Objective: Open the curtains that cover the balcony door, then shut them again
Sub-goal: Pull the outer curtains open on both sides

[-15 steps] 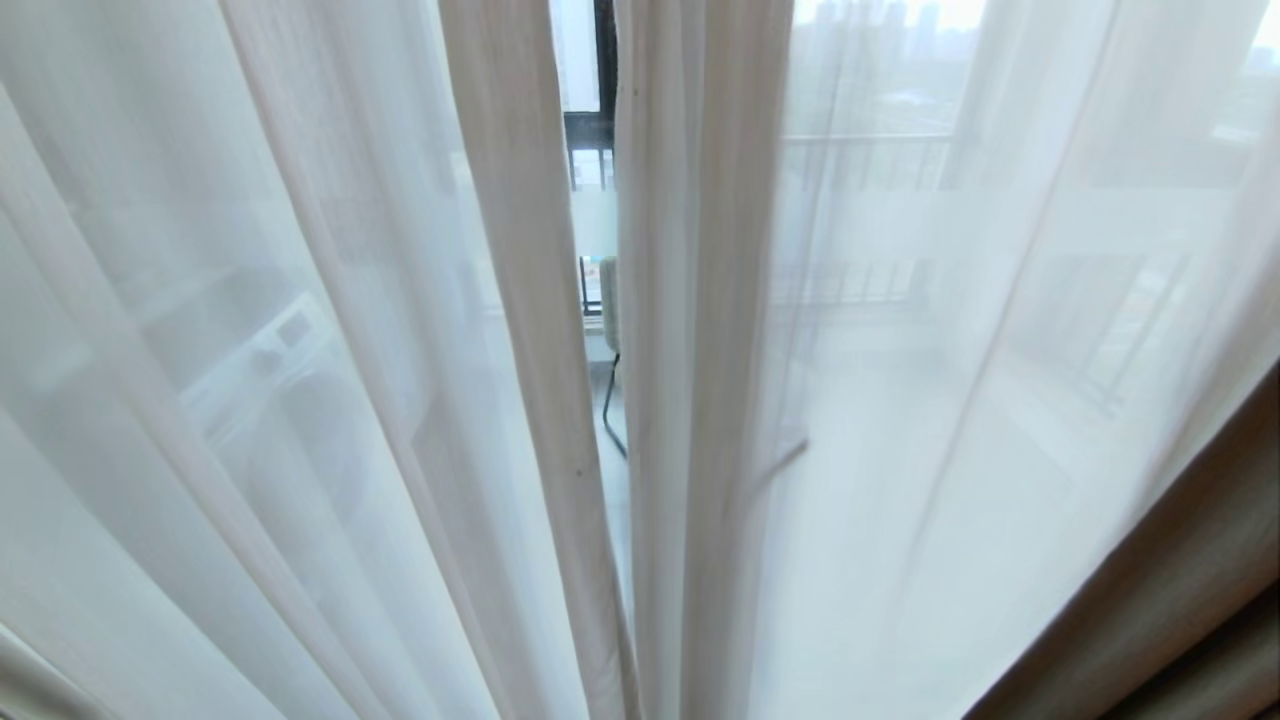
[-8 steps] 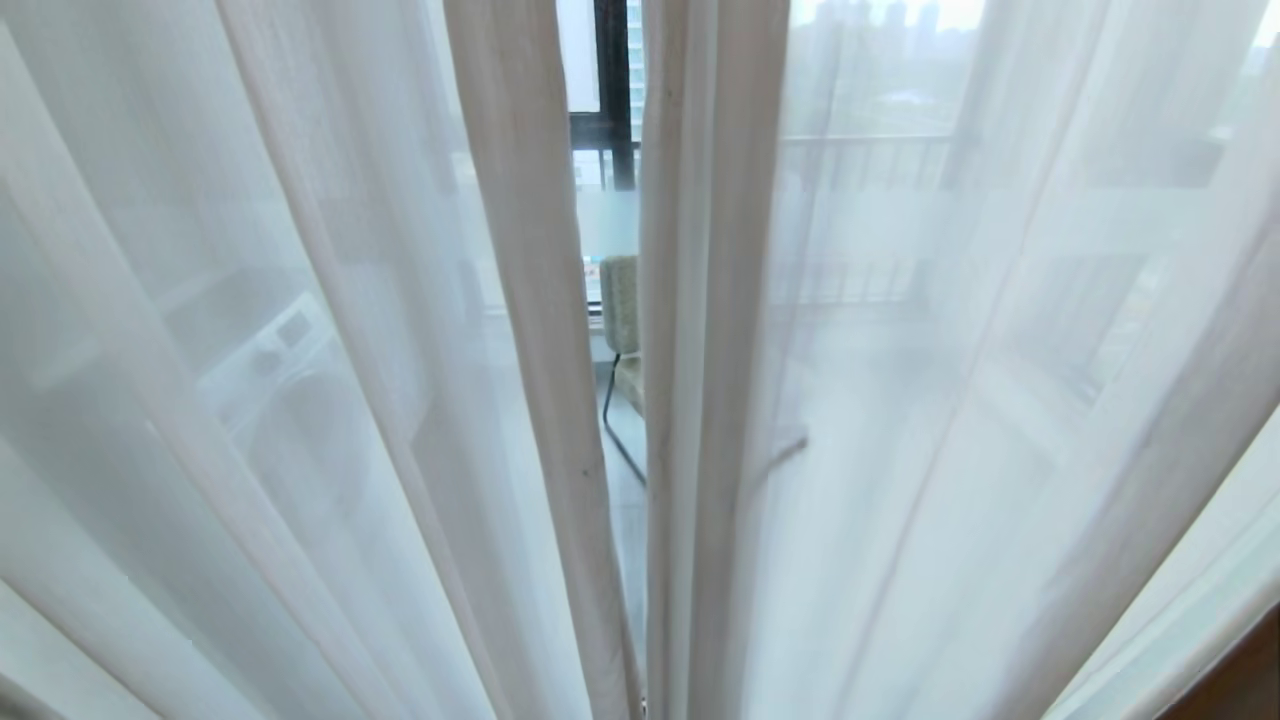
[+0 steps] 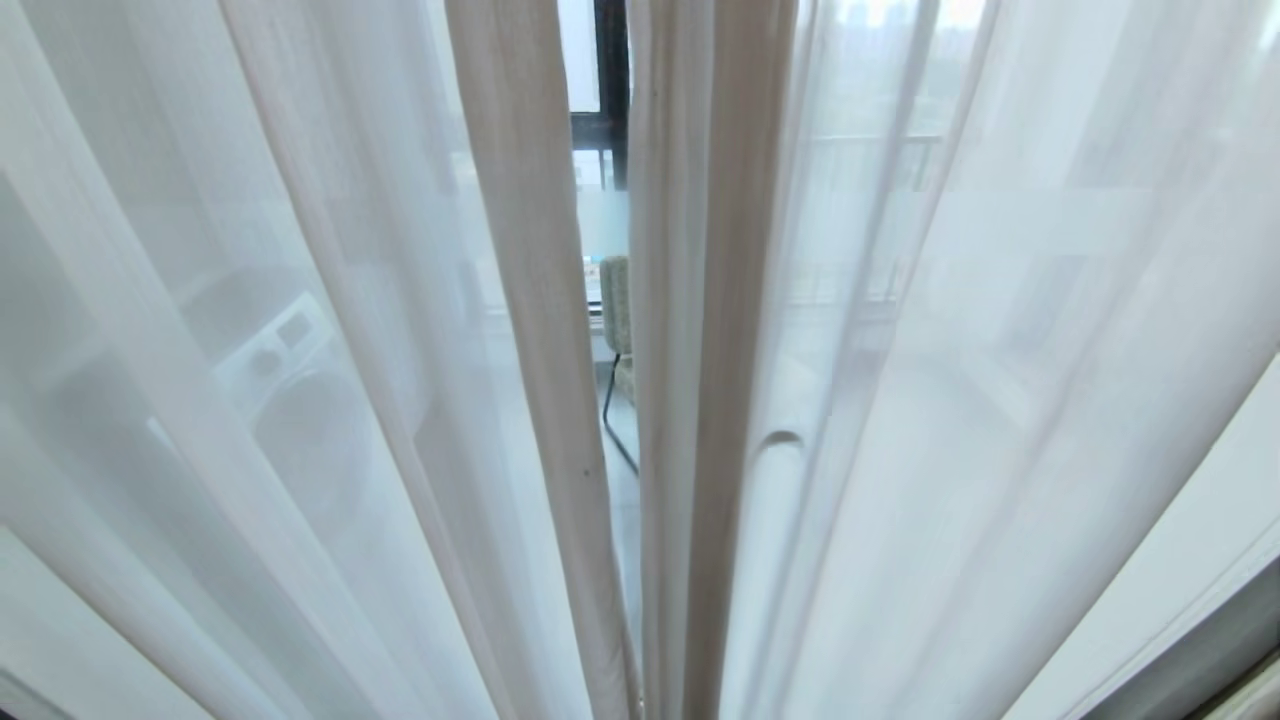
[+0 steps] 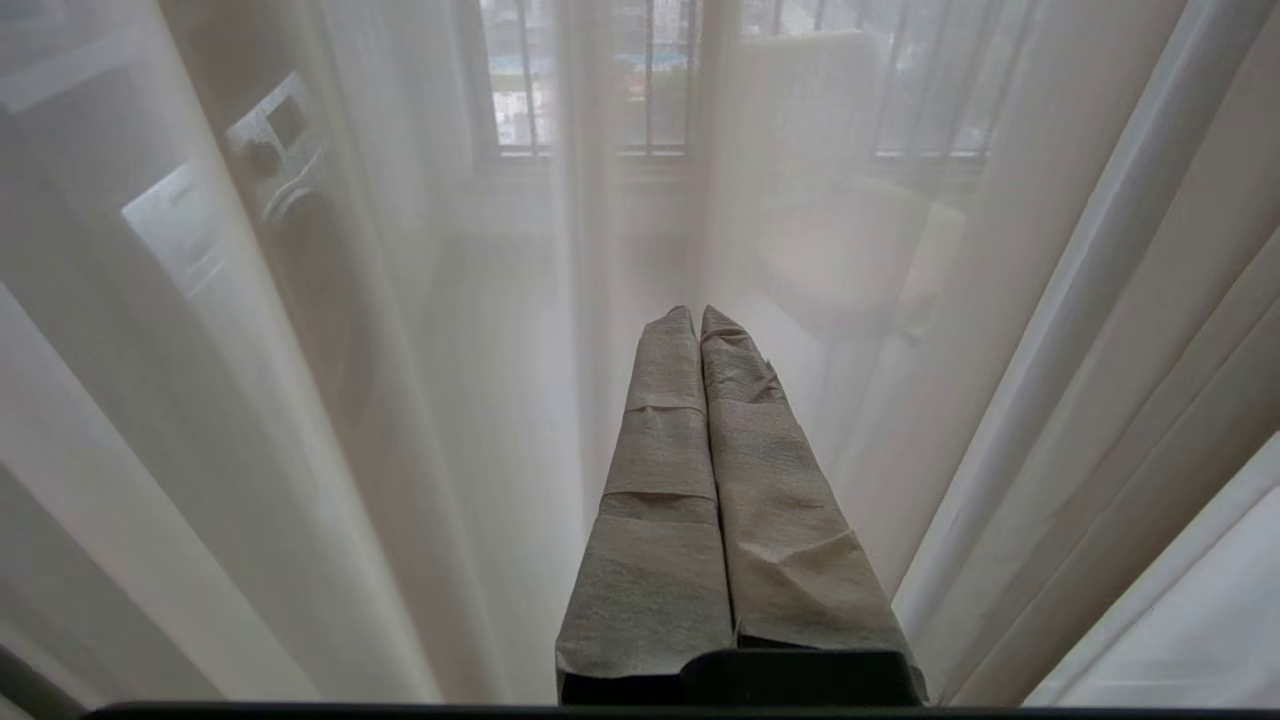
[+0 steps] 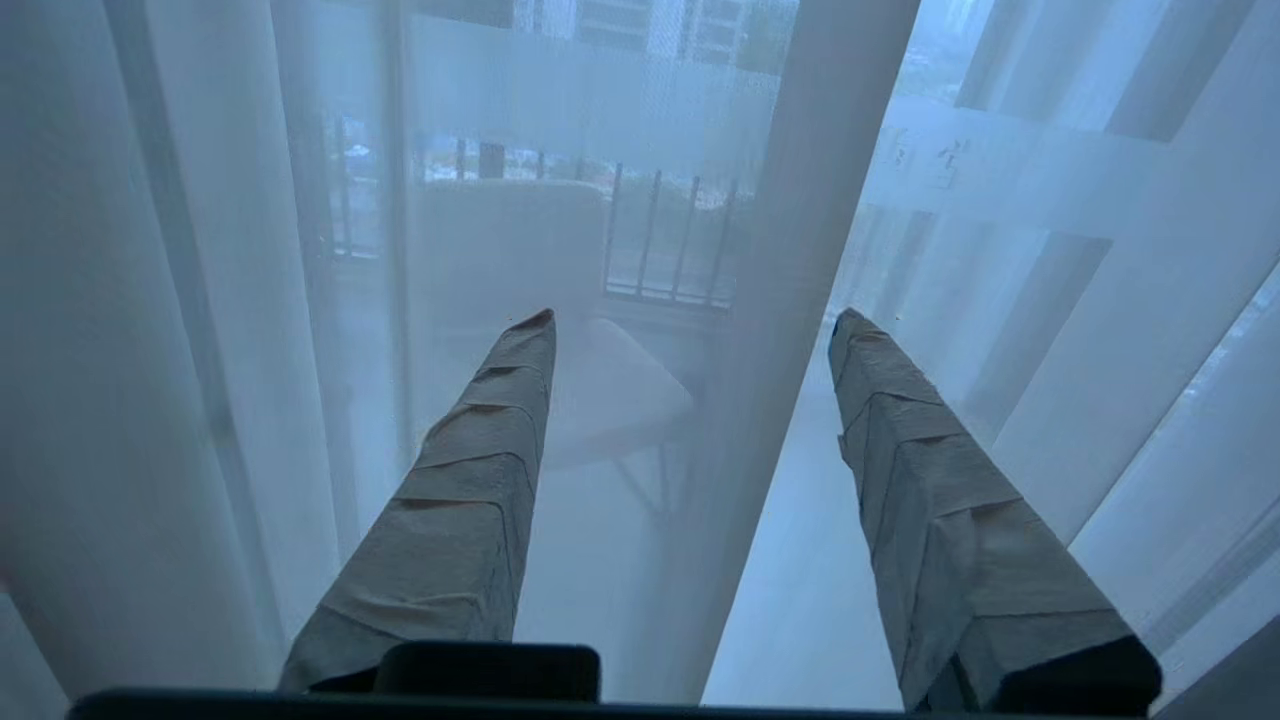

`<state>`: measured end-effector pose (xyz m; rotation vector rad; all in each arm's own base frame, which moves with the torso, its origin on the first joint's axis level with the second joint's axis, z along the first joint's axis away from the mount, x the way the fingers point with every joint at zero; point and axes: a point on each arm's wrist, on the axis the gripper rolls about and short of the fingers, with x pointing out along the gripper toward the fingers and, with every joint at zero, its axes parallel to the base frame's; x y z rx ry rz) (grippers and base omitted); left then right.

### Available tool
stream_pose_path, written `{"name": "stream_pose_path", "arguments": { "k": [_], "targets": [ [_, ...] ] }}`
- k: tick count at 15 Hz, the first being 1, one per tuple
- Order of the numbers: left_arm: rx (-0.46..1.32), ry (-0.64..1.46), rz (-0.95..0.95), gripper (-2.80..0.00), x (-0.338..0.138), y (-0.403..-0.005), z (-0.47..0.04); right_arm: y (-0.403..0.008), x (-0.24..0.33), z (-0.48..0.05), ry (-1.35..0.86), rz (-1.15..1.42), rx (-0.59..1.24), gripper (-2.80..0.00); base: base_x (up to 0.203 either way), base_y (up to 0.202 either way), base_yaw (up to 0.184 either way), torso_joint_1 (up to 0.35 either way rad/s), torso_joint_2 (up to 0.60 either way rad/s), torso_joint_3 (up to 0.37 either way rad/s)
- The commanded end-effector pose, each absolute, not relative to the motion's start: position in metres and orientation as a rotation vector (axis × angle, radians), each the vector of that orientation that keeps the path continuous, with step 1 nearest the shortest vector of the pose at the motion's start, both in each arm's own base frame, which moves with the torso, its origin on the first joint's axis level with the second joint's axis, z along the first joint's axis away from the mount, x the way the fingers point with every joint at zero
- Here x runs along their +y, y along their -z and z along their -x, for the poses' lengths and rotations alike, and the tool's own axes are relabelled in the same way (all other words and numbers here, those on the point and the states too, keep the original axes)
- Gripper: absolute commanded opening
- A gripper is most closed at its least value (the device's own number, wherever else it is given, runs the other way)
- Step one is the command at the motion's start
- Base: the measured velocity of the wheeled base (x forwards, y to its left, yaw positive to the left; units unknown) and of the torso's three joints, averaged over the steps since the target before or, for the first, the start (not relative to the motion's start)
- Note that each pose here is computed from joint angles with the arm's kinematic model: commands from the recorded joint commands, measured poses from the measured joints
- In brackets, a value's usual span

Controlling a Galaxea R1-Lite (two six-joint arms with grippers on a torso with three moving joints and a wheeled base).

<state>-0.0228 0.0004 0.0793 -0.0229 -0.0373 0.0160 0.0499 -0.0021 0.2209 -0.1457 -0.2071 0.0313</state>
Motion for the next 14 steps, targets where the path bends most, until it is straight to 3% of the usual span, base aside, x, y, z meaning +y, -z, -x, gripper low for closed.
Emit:
{"name": "stream_pose_path", "arguments": {
  "k": [1, 8, 14],
  "targets": [
    [-0.039, -0.016, 0.023, -2.8, 0.0, -0.079, 0.023, -0.218, -0.002, -0.052, -0.045, 0.144, -0.197, -2.8, 0.0, 0.0, 0.0, 0.0, 0.0, 0.0],
    [-0.039, -0.016, 0.023, -2.8, 0.0, -0.079, 0.023, -0.198, -0.001, -0.042, -0.023, 0.132, -0.174, -2.8, 0.0, 0.0, 0.0, 0.0, 0.0, 0.0],
    [-0.039, -0.016, 0.023, -2.8, 0.0, -0.079, 0.023, -0.129, 0.002, -0.009, -0.027, 0.125, -0.134, -2.8, 0.0, 0.0, 0.0, 0.0, 0.0, 0.0]
  ]
}}
